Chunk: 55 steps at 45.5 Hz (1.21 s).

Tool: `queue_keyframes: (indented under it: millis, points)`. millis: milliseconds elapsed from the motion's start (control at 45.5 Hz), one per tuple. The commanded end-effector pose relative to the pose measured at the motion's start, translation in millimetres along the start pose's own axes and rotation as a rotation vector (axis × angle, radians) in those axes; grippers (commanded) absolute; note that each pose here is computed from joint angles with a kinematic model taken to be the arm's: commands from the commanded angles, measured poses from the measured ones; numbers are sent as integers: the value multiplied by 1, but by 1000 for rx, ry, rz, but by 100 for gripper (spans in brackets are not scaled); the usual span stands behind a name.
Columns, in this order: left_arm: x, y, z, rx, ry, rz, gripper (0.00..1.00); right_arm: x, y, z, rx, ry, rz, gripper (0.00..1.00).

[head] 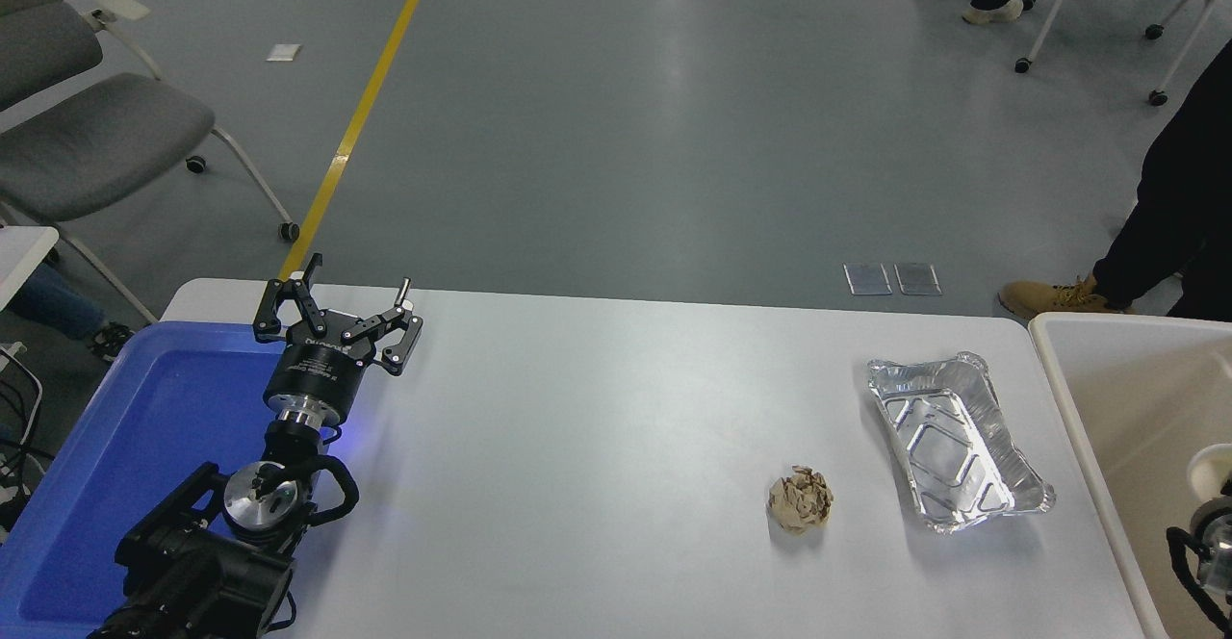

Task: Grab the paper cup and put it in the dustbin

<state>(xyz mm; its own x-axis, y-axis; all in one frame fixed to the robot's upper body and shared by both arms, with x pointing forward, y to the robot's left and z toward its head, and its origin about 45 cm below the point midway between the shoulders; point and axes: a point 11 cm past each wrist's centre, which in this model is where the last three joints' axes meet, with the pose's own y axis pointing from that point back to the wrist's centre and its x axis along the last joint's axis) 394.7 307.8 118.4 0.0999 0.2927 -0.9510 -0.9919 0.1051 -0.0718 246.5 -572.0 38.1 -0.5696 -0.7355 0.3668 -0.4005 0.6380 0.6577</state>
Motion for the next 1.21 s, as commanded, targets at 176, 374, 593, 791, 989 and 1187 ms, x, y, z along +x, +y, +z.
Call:
queue_keyframes:
  millis: [176, 374, 593, 791, 989, 1187]
  points:
    - [0, 0, 0, 0, 0, 0, 99, -3, 2, -50, 83, -14, -18, 100]
    - [0, 0, 0, 0, 0, 0, 99, -20, 17, -123, 192, 53, -159, 100]
    - [0, 0, 0, 0, 0, 0, 99, -38, 67, -206, 363, 238, -337, 100]
    - [0, 0, 0, 1, 0, 0, 99, -61, 129, -248, 526, 494, -466, 100]
    - [0, 0, -1, 3, -1, 0, 99, -87, 185, -283, 622, 788, -521, 100]
    - [0, 0, -1, 3, -1, 0, 99, -115, 263, -313, 706, 1057, -589, 100]
